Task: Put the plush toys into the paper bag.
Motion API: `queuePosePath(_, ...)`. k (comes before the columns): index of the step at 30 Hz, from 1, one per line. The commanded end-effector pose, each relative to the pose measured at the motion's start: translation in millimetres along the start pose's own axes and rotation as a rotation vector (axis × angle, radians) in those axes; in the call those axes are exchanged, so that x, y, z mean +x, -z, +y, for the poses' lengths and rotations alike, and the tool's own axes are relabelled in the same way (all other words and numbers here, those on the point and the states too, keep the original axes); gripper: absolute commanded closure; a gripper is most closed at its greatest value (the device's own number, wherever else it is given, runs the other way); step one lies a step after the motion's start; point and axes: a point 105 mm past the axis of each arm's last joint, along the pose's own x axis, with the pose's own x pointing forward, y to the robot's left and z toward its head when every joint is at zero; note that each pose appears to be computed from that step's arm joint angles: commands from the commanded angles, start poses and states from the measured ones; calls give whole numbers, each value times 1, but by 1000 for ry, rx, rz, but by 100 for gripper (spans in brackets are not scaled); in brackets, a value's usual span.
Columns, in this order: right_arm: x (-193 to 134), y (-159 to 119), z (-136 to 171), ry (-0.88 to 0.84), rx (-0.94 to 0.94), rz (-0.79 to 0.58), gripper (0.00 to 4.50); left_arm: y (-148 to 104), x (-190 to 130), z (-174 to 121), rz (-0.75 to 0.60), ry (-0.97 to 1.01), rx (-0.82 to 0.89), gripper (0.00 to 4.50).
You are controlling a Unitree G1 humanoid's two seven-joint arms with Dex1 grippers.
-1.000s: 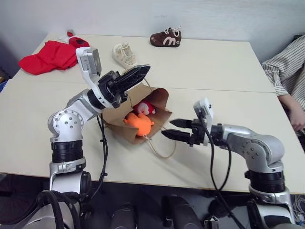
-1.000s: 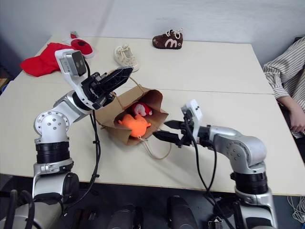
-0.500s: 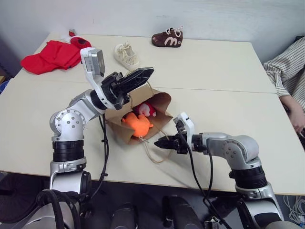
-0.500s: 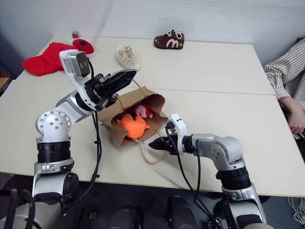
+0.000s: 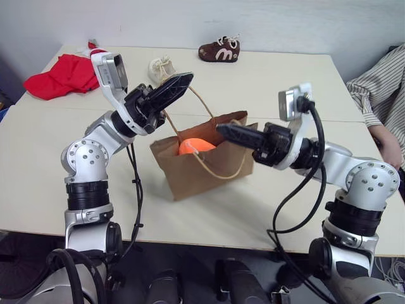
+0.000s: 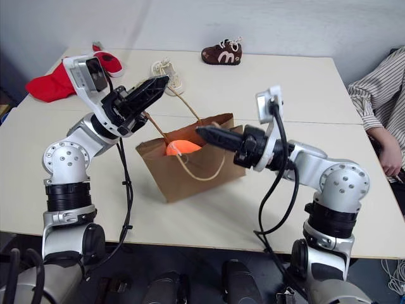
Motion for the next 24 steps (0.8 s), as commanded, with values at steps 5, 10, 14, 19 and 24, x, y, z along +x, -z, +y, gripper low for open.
queuePosePath(5, -9, 6, -35, 170, 49, -18, 447, 1, 3, -2, 45, 6, 84, 450)
queuePosePath(10, -19, 8, -20, 103, 51, 9, 356, -1, -1, -4, 74, 1, 106, 363)
queuePosePath(14, -33, 6, -12, 79, 41, 33, 217, 3, -13, -5, 175, -17, 142, 241)
queuePosePath(19, -59, 4, -2, 43, 53, 76, 44, -6, -48, 4, 351, -119, 213, 89)
queuePosePath(24, -66, 9, -1, 35, 69, 80, 0, -9, -57, 7, 408, -137, 227, 2)
